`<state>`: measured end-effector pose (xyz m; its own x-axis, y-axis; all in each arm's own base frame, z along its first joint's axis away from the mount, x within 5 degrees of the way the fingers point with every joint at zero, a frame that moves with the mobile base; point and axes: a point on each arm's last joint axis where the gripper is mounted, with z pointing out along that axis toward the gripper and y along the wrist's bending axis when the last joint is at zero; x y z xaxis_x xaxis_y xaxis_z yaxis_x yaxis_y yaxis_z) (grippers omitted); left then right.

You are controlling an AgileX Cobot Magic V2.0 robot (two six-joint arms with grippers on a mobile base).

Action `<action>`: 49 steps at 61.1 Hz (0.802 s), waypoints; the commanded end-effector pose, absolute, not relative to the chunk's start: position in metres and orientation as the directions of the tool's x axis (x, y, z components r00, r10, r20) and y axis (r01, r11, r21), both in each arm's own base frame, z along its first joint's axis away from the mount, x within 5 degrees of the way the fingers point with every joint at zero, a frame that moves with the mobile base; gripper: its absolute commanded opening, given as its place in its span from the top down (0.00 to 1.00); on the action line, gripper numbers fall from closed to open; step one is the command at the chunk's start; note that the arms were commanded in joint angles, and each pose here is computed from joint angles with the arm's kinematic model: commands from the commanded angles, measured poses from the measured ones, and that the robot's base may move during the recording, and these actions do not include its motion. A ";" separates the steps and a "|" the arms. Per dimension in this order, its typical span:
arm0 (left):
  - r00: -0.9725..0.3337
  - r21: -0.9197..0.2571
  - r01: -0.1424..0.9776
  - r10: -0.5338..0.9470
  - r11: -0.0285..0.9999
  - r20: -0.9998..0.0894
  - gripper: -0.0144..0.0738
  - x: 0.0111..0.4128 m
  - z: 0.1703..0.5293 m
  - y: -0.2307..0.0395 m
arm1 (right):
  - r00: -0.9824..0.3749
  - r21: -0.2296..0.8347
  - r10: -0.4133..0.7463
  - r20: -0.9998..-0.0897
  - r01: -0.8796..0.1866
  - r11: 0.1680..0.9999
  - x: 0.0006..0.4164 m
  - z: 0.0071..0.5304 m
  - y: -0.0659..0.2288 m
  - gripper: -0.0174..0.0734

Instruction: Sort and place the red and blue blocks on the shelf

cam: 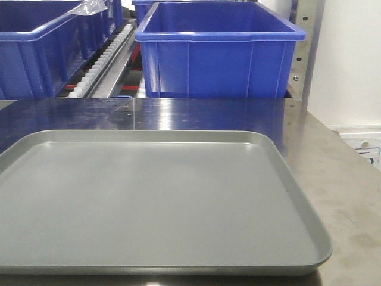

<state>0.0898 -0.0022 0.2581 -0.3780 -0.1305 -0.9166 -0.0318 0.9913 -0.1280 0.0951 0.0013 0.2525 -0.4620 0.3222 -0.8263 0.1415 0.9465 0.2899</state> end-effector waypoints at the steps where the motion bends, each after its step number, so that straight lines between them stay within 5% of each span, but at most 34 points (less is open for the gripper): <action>1: -0.290 -0.140 -0.012 -0.137 0.990 -0.947 0.70 0.093 0.273 -0.003 | -0.371 0.292 0.315 -0.874 0.119 0.949 0.099 0.267 0.000 0.73; 49: -0.290 -0.140 -0.012 -0.137 0.990 -0.947 0.70 0.093 0.273 -0.003 | -0.371 0.292 0.315 -0.874 0.119 0.949 0.099 0.267 0.000 0.73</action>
